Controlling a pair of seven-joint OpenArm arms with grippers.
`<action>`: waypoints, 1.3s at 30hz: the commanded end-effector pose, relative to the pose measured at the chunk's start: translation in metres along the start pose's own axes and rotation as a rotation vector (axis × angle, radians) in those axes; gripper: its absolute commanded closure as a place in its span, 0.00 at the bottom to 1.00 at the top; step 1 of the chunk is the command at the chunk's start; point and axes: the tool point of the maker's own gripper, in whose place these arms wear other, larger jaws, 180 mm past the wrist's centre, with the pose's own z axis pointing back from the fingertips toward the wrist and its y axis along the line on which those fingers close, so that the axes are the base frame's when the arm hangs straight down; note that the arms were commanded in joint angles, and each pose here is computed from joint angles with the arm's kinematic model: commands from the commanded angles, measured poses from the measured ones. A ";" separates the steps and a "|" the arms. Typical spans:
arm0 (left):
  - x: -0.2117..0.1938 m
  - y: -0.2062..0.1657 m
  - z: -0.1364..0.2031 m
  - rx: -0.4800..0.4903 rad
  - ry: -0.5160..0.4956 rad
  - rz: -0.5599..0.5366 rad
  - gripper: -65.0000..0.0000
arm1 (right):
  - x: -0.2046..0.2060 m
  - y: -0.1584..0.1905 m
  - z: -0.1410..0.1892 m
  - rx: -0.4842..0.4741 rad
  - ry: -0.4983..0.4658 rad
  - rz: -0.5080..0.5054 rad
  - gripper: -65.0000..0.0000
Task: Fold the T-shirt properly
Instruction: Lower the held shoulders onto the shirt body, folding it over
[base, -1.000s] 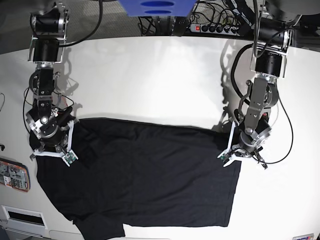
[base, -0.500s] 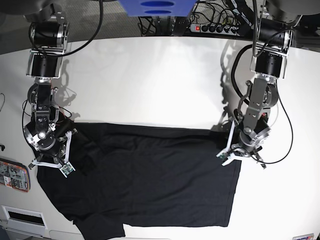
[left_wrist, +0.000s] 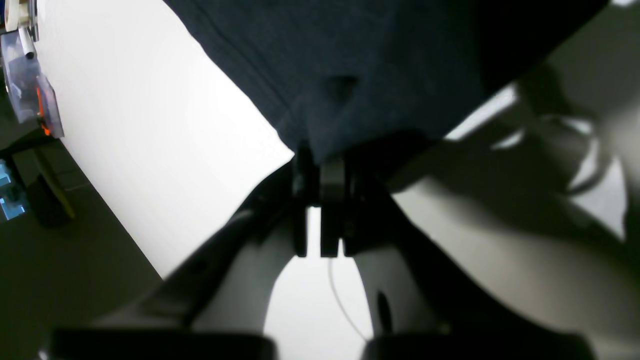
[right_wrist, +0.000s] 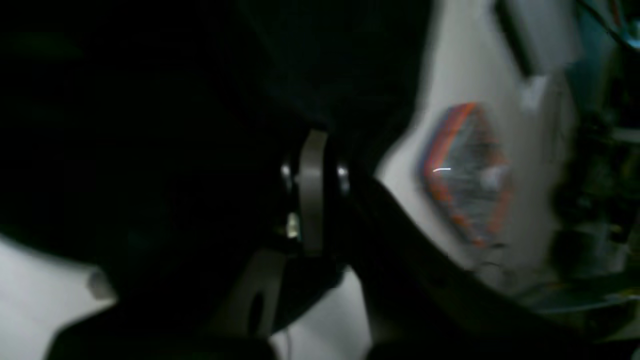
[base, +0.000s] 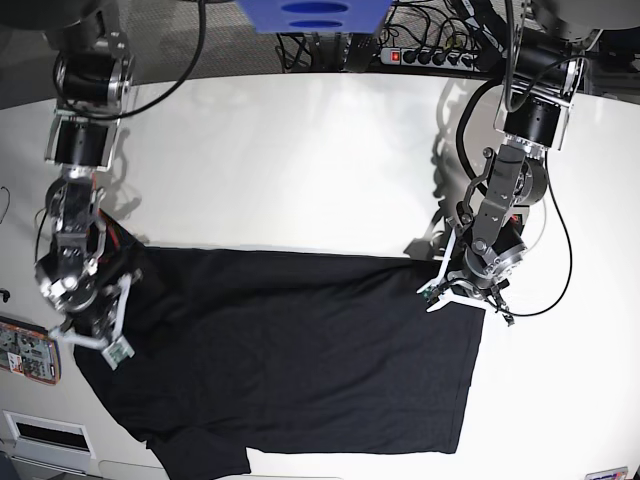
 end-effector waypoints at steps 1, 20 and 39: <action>0.003 0.021 0.005 0.050 -0.011 0.002 1.00 | 0.019 -0.023 0.006 -0.054 -0.058 0.000 1.00; -0.004 0.045 0.000 0.078 0.018 0.011 1.00 | 0.004 0.011 -0.024 0.067 -0.115 -0.070 1.00; 0.019 0.066 -0.011 0.078 0.019 0.001 1.00 | -0.017 0.031 -0.038 0.129 -0.105 -0.126 1.00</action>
